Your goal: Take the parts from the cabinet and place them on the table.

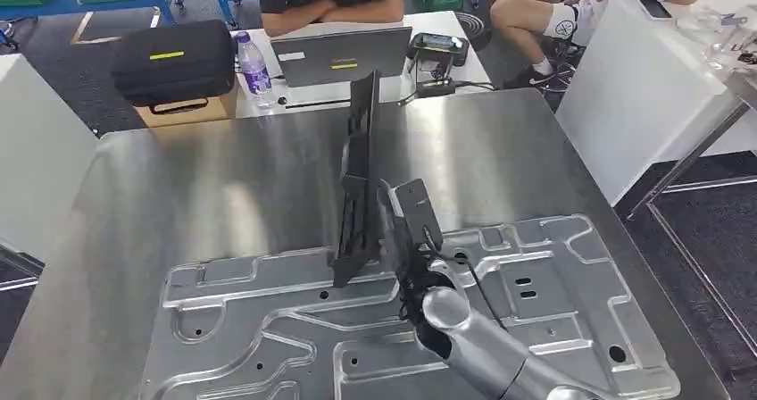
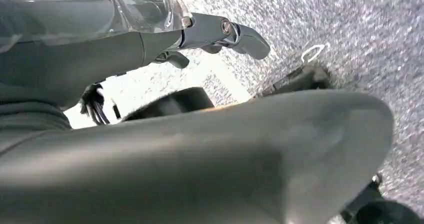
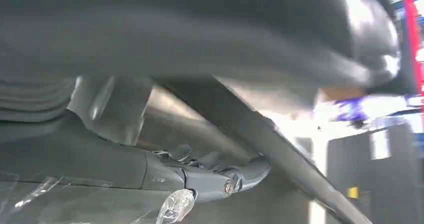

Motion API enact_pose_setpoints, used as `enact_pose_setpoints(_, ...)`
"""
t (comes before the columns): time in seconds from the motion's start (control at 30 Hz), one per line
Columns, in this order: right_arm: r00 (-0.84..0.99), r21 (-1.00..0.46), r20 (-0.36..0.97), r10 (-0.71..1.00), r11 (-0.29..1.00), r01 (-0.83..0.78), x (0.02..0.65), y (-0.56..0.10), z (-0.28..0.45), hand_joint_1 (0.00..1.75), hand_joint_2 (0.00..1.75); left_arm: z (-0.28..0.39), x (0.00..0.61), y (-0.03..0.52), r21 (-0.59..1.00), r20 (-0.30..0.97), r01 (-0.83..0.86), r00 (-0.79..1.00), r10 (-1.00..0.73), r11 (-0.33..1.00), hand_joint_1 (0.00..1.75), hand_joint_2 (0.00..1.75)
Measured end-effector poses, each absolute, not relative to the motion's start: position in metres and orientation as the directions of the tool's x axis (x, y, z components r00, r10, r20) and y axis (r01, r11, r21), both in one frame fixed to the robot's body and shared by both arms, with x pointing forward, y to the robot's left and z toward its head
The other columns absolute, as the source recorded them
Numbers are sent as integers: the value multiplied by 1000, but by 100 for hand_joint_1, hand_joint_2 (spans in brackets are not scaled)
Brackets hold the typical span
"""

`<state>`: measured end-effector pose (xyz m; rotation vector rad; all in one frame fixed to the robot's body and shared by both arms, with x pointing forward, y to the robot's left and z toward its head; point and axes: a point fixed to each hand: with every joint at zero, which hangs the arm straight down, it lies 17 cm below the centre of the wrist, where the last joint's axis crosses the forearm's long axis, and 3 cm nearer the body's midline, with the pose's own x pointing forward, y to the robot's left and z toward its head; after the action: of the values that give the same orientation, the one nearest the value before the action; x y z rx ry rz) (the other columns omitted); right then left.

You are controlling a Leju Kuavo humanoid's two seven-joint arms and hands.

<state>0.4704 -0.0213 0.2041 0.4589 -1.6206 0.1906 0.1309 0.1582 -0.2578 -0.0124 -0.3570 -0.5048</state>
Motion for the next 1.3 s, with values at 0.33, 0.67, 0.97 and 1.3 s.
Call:
enact_pose_setpoints(0.33,-290,110,922,-256,892,-439,415,-23,285,0,0,-260,121,160,63,340,430,839,-424,901,0,0)
enact_pose_setpoints(0.67,-362,152,857,-368,851,-503,366,-26,323,0,175,-261,117,161,50,331,400,858,-393,915,0,0)
enact_pose_setpoints(0.97,-375,179,826,-421,827,-534,348,-31,341,0,175,-259,122,158,28,340,396,860,-381,918,0,0)
enact_pose_setpoints(1.3,-417,174,787,-454,813,-556,331,-40,357,0,175,-259,119,155,16,337,392,864,-374,920,0,0)
